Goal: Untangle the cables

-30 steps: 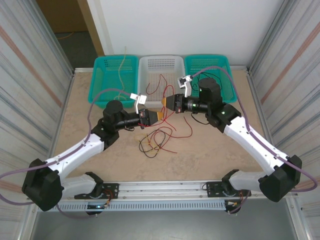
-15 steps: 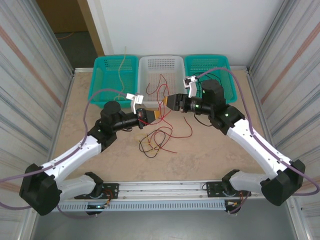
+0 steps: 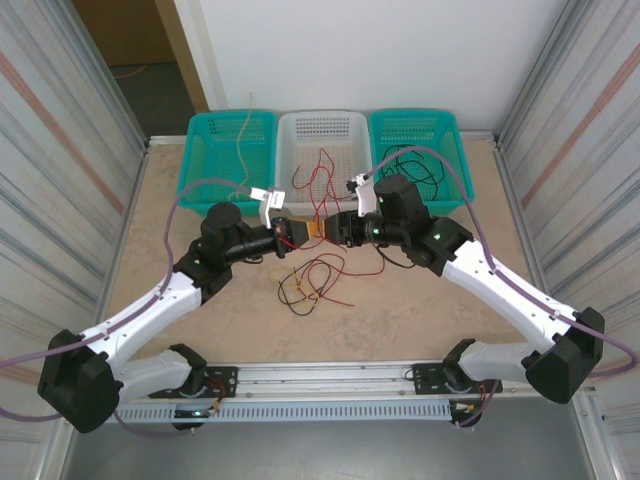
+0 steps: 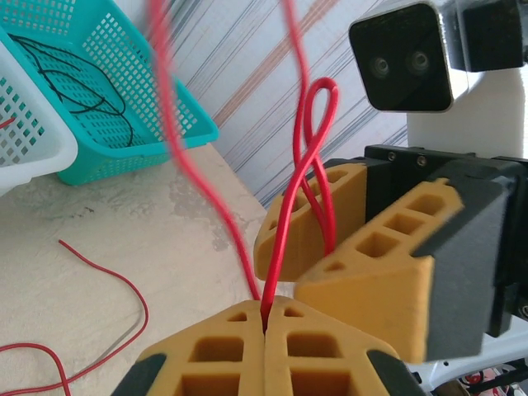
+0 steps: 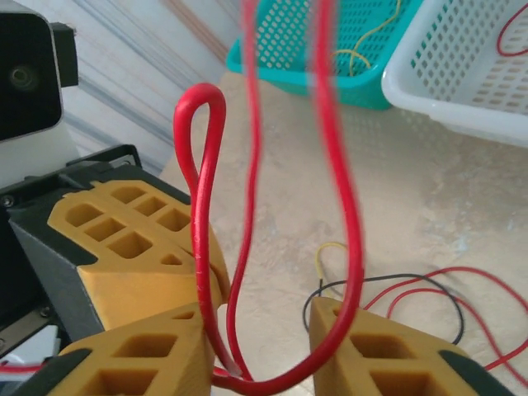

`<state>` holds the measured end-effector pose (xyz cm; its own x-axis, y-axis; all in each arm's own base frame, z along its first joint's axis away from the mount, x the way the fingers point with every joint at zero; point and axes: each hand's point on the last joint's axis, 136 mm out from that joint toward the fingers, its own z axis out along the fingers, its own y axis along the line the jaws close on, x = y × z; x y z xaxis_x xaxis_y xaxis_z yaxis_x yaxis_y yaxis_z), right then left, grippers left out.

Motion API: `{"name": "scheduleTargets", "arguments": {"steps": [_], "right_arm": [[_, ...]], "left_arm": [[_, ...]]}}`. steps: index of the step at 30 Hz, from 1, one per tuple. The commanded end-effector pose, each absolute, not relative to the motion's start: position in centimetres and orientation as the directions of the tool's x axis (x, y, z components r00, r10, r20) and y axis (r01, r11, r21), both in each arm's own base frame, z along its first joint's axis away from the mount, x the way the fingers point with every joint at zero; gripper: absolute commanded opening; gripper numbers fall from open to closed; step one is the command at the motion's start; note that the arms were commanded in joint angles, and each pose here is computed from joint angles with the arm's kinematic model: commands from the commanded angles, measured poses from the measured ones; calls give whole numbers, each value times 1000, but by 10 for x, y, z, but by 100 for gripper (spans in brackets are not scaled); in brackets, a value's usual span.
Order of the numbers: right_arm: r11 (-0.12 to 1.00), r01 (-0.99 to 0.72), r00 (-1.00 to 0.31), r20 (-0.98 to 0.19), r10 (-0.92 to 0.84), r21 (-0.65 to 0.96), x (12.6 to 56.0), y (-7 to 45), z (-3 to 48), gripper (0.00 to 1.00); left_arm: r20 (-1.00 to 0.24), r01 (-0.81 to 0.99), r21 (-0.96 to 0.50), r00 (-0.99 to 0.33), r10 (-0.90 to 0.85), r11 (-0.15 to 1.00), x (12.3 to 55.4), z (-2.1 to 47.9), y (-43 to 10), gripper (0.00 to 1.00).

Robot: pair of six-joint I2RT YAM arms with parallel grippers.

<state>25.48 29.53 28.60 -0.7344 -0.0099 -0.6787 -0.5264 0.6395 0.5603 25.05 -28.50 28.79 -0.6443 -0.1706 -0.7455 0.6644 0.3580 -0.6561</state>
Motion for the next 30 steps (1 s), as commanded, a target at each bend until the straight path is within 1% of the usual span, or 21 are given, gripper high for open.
{"name": "scheduleTargets", "arguments": {"steps": [1, 2, 4, 5, 6, 7, 8, 10, 11, 13, 15, 18, 22, 27, 28, 30], "right_arm": [[683, -521, -706, -708, -8, 512, 260, 287, 292, 29], [692, -514, -706, -708, -6, 507, 261, 286, 291, 27], [703, -506, -704, -710, -2, 499, 262, 283, 288, 20], [702, -506, -704, -710, -2, 500, 262, 283, 287, 15], [700, -512, -702, -712, -6, 499, 262, 283, 287, 6], [720, -501, -697, -718, -6, 480, 263, 280, 287, 0], [772, -459, -689, -725, 3, 440, 269, 270, 282, 0], [877, -310, -680, -730, 65, 367, 287, 235, 268, 0], [897, -230, -699, -705, 117, 377, 294, 218, 259, 0], [870, -132, -746, -625, 228, 475, 304, 193, 242, 0], [850, -100, -747, -603, 278, 516, 306, 181, 237, 0], [854, -102, -747, -607, 273, 510, 304, 176, 234, 0], [844, -121, -754, -601, 264, 522, 301, 181, 233, 0], [804, -235, -733, -643, 223, 547, 290, 204, 250, 0], [790, -263, -731, -649, 211, 553, 287, 210, 254, 0], [748, -328, -734, -654, 182, 577, 279, 227, 262, 0]], "left_arm": [[-781, 695, -619, -597, -187, 366, 249, 301, -278, 0], [-780, 696, -619, -597, -188, 364, 249, 301, -278, 0], [-781, 700, -620, -595, -190, 354, 248, 303, -279, 0], [-779, 700, -622, -598, -189, 351, 247, 302, -279, 0], [-778, 699, -624, -600, -189, 349, 247, 302, -279, 0], [-776, 697, -626, -601, -193, 349, 247, 302, -279, 0], [-772, 692, -631, -604, -196, 351, 247, 303, -277, 0], [-760, 678, -647, -615, -213, 350, 248, 304, -271, 0], [-750, 669, -659, -620, -231, 344, 248, 305, -267, 0], [-725, 642, -687, -631, -274, 340, 250, 304, -254, 0], [-707, 616, -707, -639, -304, 348, 251, 299, -241, 0], [-688, 594, -725, -643, -337, 349, 249, 294, -227, 0], [-679, 588, -734, -647, -347, 341, 246, 289, -224, 0], [-661, 560, -748, -679, -320, 357, 255, 280, -231, 0], [-659, 559, -749, -685, -311, 356, 257, 279, -234, 2], [-664, 577, -744, -693, -281, 337, 258, 280, -245, 17]]}}
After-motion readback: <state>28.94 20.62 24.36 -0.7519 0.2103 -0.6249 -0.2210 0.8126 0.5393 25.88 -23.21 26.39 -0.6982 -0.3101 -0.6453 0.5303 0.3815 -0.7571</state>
